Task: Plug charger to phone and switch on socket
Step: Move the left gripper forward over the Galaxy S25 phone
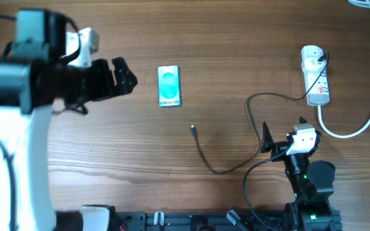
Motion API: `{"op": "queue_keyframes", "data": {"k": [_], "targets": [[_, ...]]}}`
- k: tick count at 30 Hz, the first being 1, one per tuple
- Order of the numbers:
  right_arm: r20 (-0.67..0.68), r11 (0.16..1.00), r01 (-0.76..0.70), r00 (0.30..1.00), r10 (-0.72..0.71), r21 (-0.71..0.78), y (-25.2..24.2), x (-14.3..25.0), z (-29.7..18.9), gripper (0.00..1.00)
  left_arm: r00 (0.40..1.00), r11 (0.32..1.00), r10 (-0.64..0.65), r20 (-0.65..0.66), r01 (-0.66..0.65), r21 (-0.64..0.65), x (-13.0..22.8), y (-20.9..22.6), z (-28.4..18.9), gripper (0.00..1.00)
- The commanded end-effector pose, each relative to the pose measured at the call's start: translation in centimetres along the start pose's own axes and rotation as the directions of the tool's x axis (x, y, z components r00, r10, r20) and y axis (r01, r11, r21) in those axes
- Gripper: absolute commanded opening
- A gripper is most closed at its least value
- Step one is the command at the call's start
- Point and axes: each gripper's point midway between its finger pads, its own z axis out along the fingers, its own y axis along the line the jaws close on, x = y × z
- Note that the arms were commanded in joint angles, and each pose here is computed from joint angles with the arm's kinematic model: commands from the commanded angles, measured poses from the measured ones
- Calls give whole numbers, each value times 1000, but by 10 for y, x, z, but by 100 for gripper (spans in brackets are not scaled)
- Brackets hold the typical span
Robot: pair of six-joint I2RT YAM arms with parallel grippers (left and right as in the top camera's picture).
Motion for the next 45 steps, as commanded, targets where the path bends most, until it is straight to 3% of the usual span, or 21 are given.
{"op": "queue_keyframes", "data": {"k": [1,2,3,5,7,8,10,22,24,26,28,30,31,45], "targets": [[6,1000,19,1000,-19,3,0,-1,0,100,992,999,-44,-116,43,-15,-9,3,33,100],[6,1000,19,1000,-19,3,0,-1,0,100,987,998,-57,-149,53,-27,-12,6,45,100],[6,1000,18,1000,-18,3,0,-1,0,100,982,997,-67,-175,61,-37,-14,8,54,83],[6,1000,19,1000,-19,3,0,-1,0,100,974,996,-78,-215,69,-51,-16,11,69,60],[6,1000,19,1000,-19,3,0,-1,0,100,968,996,-80,-238,68,-58,-16,11,77,15],[6,1000,19,1000,-19,3,0,-1,0,100,967,996,-80,-242,68,-59,-16,11,78,4],[6,1000,19,1000,-19,3,0,-1,0,100,967,997,-70,-247,58,-57,-14,8,80,4],[6,1000,19,1000,-19,3,0,-1,0,100,965,999,42,-258,-49,-18,-3,-26,90,5],[6,1000,19,1000,-19,3,0,-1,0,100,965,998,54,-256,-59,-12,-2,-30,91,9],[6,1000,19,1000,-19,3,0,-1,0,100,969,999,30,-245,-39,-34,-4,-29,93,25],[6,1000,19,1000,-19,3,0,-1,0,100,973,998,-1,-233,-15,-67,-6,-25,93,33],[6,1000,19,1000,-19,3,0,-1,0,100,975,994,-40,-219,17,-109,-7,-19,94,54],[6,1000,19,1000,-19,3,0,-1,0,100,975,994,-42,-218,17,-112,-8,-18,96,100],[6,1000,19,1000,-19,3,0,-1,0,100,955,976,-165,-247,122,-180,9,20,193,100]]}}
